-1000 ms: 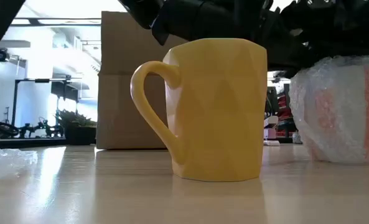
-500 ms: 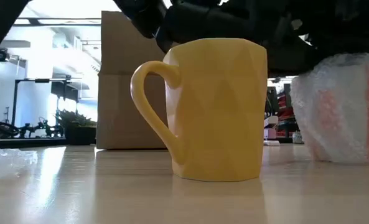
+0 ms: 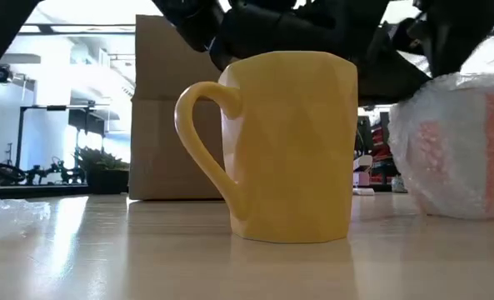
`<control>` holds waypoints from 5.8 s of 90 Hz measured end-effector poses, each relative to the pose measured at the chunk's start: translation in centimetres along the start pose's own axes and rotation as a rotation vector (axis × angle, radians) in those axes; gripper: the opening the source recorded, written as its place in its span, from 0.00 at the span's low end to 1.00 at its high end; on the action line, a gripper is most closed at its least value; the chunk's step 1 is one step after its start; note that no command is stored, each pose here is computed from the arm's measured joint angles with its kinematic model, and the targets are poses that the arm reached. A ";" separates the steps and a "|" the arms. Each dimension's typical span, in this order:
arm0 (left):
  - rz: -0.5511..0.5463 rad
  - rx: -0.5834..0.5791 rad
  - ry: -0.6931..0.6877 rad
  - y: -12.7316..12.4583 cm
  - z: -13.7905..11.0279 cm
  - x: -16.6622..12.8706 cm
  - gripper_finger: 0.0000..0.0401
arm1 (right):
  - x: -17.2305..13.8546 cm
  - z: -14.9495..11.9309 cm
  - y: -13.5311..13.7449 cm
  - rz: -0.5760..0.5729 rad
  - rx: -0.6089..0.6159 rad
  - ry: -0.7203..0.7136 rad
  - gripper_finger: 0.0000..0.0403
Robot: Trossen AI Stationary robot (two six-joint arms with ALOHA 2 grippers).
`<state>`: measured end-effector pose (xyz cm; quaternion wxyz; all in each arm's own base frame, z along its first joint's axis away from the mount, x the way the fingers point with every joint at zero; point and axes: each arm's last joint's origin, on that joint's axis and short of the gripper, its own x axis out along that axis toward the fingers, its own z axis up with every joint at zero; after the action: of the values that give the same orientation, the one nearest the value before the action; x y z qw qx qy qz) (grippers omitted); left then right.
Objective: Wrap mug
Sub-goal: Wrap the orange mug in the right transparent bubble wrap
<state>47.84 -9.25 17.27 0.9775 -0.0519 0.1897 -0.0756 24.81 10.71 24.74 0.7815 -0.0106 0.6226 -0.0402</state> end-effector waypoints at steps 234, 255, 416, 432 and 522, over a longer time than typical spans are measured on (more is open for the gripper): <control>-0.033 -0.026 -0.006 -0.2 0.7 -0.5 0.00 | 5.0 -3.6 0.0 0.078 0.133 -0.219 0.00; -0.033 -0.027 0.013 -0.2 0.5 -0.6 0.00 | 6.3 -3.7 0.3 0.077 0.123 -0.207 0.00; 0.011 -0.063 0.052 -0.6 2.9 -0.8 0.00 | 0.1 -6.6 1.9 0.073 0.096 -0.212 0.00; 0.005 -0.051 0.019 -0.8 4.1 -1.6 0.00 | -1.0 -8.8 -0.6 -0.087 0.209 -0.159 0.00; 0.013 -0.057 0.066 -0.6 2.8 -0.8 0.00 | 0.6 -6.4 0.5 -0.036 0.146 -0.368 0.00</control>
<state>48.06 -9.53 20.21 0.9694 -0.0759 0.2241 -0.0653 18.74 11.35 22.65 0.8799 0.0278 0.4644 -0.0967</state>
